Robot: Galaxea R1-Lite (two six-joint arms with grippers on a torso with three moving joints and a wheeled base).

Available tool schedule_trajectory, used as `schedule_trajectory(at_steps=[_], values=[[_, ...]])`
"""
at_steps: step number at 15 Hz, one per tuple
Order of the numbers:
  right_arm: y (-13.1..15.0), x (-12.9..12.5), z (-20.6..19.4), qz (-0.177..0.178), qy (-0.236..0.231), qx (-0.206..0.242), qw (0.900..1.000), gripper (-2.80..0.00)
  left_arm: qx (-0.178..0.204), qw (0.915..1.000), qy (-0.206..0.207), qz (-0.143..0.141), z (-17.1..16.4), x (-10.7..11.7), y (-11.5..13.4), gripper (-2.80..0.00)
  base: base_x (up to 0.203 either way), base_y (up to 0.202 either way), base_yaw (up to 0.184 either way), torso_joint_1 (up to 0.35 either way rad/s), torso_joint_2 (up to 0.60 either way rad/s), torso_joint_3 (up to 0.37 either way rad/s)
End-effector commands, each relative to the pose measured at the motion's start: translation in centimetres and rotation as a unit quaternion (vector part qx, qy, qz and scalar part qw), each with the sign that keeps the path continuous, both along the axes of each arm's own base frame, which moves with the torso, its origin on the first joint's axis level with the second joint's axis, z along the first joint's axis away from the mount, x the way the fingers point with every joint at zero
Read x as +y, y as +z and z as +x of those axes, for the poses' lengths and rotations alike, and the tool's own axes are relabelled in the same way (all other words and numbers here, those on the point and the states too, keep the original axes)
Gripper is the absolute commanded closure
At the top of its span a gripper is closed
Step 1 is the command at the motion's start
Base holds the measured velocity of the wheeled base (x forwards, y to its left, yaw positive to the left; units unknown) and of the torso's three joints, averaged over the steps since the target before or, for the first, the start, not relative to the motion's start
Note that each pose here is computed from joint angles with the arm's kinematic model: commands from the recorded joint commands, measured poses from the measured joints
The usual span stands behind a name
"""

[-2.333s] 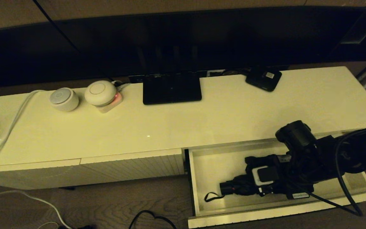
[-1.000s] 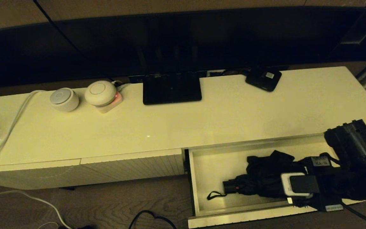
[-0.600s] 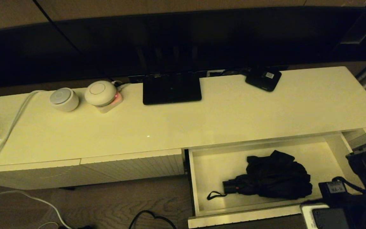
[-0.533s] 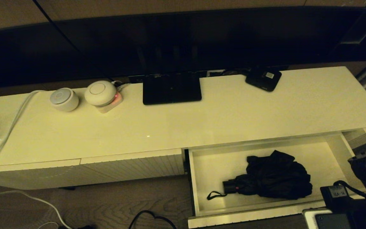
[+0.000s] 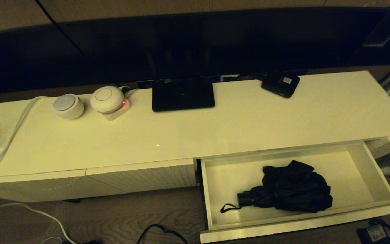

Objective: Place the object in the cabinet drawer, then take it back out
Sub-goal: Close the drawer

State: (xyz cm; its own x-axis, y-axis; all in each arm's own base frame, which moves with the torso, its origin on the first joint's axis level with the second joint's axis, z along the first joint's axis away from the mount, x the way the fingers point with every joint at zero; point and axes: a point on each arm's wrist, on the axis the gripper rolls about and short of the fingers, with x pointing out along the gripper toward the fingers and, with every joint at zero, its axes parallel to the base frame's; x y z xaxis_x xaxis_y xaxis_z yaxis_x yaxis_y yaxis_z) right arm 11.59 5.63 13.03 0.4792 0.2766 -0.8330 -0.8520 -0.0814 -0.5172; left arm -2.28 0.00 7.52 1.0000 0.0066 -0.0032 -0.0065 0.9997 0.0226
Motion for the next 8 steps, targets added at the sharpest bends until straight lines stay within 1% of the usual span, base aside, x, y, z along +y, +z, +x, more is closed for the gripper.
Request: schedule_trajectory(at_steps=[1,3,5,7,8], values=[[-1.1,-0.1,-0.6,-0.012,0.011,0.021,1.0,0.0,0.001,1.0,0.001,0.0,0.0,0.0,-0.1,0.0,0.0,0.0,0.0,0.0,0.0,0.0],[-2.3,-0.1,-0.5,-0.028,0.007,0.055,0.998,0.0,0.001,1.0,0.001,0.0,0.0,0.0,-0.1,0.0,0.0,0.0,0.0,0.0,0.0,0.0],[-3.4,-0.4,-0.1,-0.042,-0.011,0.092,0.995,0.0,0.001,1.0,0.001,0.0,0.0,0.0,-0.1,0.0,0.0,0.0,0.0,0.0,0.0,0.0],[-4.2,-0.4,0.7,-0.05,-0.024,0.115,0.992,0.0,0.001,1.0,0.001,0.0,0.0,0.0,-0.1,0.0,0.0,0.0,0.0,0.0,0.0,0.0],[-4.6,-0.3,1.3,-0.049,-0.03,0.115,0.992,0.0,0.001,1.0,0.001,0.0,0.0,0.0,-0.1,0.0,0.0,0.0,0.0,0.0,0.0,0.0]])
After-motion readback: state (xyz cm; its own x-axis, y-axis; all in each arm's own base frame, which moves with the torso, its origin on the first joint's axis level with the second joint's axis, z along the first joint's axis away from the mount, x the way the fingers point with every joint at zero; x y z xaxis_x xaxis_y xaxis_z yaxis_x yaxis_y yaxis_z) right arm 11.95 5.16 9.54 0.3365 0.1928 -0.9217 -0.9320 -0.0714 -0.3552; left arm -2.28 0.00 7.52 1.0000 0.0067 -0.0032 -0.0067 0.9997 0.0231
